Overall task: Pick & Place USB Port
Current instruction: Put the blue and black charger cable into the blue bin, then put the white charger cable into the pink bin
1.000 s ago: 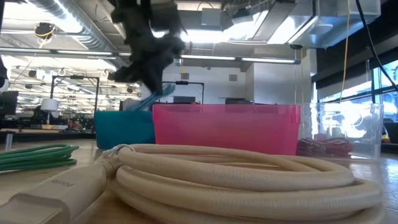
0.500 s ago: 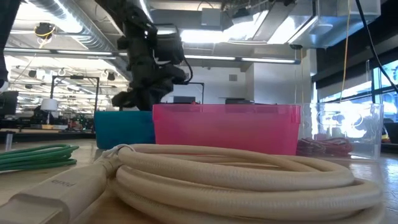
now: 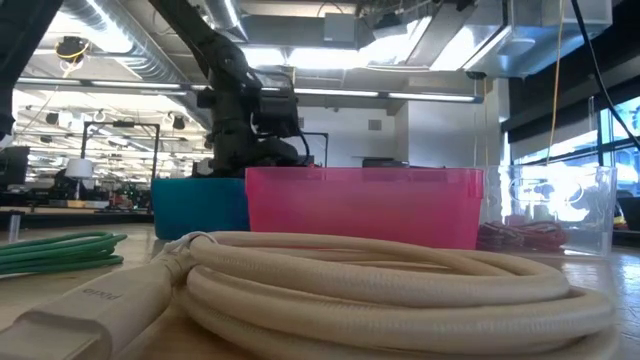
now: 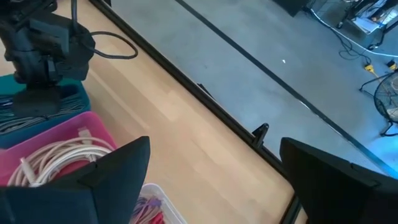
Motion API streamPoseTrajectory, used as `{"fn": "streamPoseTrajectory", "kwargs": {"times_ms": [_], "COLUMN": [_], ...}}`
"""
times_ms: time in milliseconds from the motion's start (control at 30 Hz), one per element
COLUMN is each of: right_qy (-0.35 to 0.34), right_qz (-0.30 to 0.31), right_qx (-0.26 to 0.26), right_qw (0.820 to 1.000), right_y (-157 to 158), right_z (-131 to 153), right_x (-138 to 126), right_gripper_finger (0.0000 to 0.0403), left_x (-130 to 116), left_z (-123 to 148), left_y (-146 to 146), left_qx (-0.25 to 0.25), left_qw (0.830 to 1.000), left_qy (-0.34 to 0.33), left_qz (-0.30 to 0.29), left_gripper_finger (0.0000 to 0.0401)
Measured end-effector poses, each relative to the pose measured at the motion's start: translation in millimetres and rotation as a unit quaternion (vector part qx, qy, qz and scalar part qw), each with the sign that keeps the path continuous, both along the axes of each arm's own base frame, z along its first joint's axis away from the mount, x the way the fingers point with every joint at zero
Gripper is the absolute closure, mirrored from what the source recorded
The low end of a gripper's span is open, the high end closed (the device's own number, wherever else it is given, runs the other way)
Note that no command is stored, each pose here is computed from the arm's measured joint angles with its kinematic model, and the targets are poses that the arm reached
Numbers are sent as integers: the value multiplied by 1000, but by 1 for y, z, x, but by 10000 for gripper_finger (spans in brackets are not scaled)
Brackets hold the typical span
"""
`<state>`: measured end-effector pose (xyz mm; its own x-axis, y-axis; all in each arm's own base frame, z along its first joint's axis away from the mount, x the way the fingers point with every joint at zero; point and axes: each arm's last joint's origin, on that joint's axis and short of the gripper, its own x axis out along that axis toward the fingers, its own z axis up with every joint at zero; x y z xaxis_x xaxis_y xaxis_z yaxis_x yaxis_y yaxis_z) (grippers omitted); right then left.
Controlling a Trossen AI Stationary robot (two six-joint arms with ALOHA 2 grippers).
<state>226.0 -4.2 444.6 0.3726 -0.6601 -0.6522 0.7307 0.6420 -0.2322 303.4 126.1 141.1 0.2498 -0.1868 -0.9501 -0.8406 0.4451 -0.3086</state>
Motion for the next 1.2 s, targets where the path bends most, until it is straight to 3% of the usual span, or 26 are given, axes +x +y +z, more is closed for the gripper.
{"fn": "streamPoseTrajectory", "kwargs": {"times_ms": [133,333,600,867,1200], "right_qy": [0,0,0,2,19], "right_qz": [1,1,1,3,11], "right_qx": [3,3,3,2,-24], "right_qw": [1000,1000,1000,1000,999], "right_y": [0,0,0,0,-1], "right_z": [0,0,0,0,0], "right_x": [0,0,0,0,0], "right_gripper_finger": [40,40,40,40,41], "left_x": [0,-2,-3,-22,-91], "left_z": [2,12,25,87,179], "left_y": [0,0,-3,-16,-113], "left_qx": [10,25,-6,26,35], "left_qw": [1000,1000,999,991,961], "left_qy": [-2,-17,-44,-126,-239], "left_qz": [-2,-3,8,20,-134], "left_gripper_finger": [355,270,178,168,171]}}
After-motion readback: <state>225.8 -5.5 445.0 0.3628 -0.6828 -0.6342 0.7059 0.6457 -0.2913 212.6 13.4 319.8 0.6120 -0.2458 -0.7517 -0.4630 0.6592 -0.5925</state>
